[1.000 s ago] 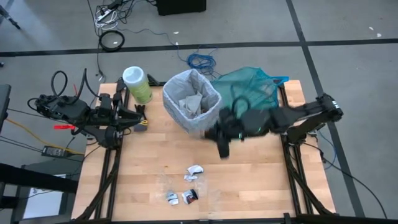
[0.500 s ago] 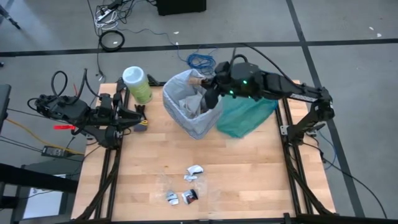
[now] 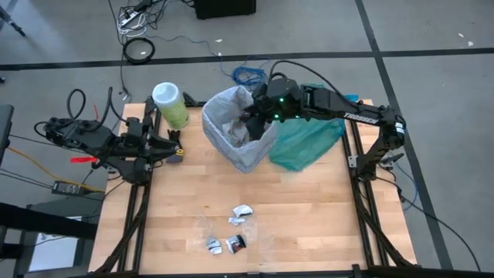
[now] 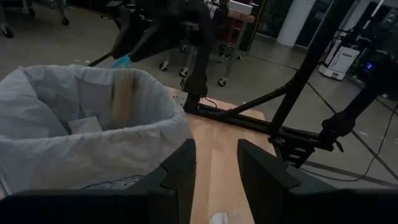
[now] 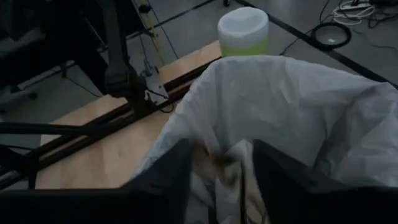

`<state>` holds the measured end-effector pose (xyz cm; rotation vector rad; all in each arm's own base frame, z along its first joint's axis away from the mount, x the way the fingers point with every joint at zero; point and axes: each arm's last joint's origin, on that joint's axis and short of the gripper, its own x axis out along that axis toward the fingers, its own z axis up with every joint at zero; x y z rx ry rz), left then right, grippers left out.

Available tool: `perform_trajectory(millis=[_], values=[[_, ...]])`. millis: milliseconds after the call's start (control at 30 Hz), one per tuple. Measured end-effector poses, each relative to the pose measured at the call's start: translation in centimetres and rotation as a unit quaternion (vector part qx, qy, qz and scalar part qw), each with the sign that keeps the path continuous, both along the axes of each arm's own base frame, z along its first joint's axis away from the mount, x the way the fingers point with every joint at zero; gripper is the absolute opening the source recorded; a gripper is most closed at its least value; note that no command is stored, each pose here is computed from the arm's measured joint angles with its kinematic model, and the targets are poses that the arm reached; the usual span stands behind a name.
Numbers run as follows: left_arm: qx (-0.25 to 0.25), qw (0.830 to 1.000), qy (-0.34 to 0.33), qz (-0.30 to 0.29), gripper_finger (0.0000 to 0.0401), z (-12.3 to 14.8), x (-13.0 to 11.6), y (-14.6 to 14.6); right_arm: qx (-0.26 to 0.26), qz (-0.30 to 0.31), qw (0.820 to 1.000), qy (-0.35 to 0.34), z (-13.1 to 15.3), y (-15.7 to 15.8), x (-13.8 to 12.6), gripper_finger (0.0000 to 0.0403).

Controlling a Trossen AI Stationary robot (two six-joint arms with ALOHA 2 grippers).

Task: Place trash/remove bag and relplace
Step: Put the brown cardboard piece into the trash bin, then put the dark blue paper into the trash bin

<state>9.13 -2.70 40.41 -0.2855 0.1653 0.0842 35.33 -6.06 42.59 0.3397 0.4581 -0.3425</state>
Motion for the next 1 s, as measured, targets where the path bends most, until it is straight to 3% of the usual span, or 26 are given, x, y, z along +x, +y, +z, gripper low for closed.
perform_trajectory(millis=[133,200,267,367,467,600,733,833,1000], values=[[0.001,1.0,0.001,0.0,0.0126,0.0,0.0,0.0,0.004,-0.003,1.0,-0.004,0.2,0.0,-0.1,0.0249],[0.001,1.0,0.001,0.0,0.0126,0.0,0.0,0.0,0.039,0.019,0.999,-0.018,0.4,0.3,-0.2,0.027],[0.0,1.0,0.001,0.0,0.0126,0.0,0.0,0.0,0.102,0.079,0.991,-0.033,0.7,1.4,-0.1,0.0277],[-0.002,1.0,0.001,0.0,0.0126,0.0,0.0,0.0,0.193,0.173,0.966,-0.007,-0.1,5.0,0.5,0.027],[0.001,1.0,0.004,0.0,0.0126,-0.1,0.0,0.0,0.213,0.24,0.946,0.038,-1.5,10.1,1.3,0.0254],[0.006,1.0,0.015,0.0,0.0126,-0.3,-0.1,0.0,0.179,0.268,0.944,0.067,-3.0,16.3,1.4,0.0233],[0.008,1.0,0.016,0.0,0.0126,-0.3,-0.1,0.0,0.078,0.236,0.958,0.141,-6.9,21.0,1.8,0.0219],[0.008,1.0,0.017,0.001,0.0126,-0.3,-0.1,0.0,0.0,0.216,0.953,0.212,-10.5,22.8,2.4,0.0212],[0.008,1.0,0.017,0.001,0.0126,-0.3,-0.1,0.0,-0.02,0.207,0.938,0.277,-15.7,22.9,4.9,0.0208]])
